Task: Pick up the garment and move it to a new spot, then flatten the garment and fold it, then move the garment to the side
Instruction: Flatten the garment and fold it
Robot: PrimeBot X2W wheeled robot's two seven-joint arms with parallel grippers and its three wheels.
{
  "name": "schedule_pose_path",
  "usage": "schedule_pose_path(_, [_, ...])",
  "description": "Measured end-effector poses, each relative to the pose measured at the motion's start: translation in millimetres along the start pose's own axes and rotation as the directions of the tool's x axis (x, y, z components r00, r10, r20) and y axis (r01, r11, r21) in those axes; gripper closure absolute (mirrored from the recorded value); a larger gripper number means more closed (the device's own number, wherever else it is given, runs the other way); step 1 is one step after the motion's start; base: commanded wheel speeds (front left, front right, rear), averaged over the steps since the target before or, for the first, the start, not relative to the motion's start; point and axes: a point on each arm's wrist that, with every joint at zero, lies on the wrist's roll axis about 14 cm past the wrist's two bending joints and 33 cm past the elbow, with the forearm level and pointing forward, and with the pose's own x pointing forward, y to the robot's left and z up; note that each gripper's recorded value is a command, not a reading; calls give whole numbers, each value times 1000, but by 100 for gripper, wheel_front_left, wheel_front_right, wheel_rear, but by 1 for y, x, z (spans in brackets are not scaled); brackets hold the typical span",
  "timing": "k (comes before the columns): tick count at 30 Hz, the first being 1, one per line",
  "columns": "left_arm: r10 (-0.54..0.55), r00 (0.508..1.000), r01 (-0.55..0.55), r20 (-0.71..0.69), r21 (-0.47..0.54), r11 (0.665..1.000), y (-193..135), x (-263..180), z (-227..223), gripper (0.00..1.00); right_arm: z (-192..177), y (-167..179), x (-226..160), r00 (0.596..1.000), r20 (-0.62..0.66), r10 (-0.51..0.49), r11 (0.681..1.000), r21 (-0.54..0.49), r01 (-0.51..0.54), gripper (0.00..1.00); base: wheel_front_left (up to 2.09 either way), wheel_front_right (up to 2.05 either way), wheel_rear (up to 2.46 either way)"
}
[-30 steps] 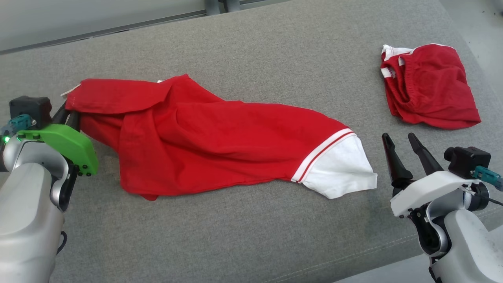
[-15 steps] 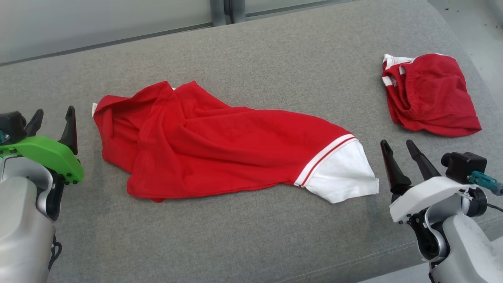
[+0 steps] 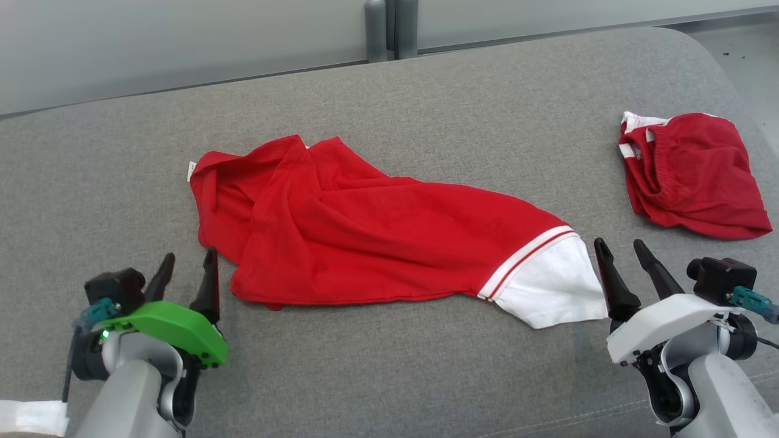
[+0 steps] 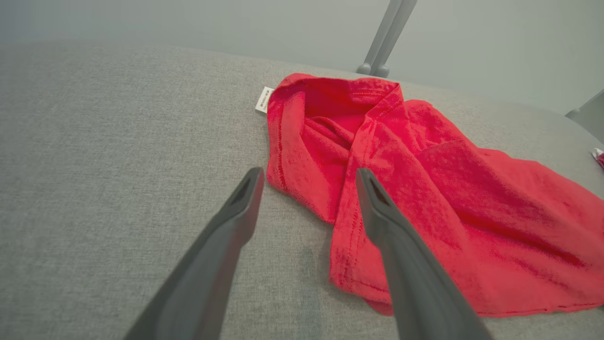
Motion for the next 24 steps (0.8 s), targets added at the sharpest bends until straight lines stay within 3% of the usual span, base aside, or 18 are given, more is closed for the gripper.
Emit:
schedule_pose_path(9, [-50, 990, 26, -132, -178, 984, -38, -24, -52, 0, -4, 5, 1, 1000, -12, 11, 1000, 4, -11, 0, 0, 0, 0])
schedule_pose_path(19, [-54, 970, -4, -236, -237, 971, -46, -27, -84, 0, -6, -5, -2, 1000, -18, -16, 1000, 2, 16, 0, 0, 0, 0])
schedule_pose_path(24, [-80, 964, -3, -252, -312, 950, -53, -23, -90, 0, -7, -10, -3, 999, -21, -32, 999, 2, 32, 0, 0, 0, 0])
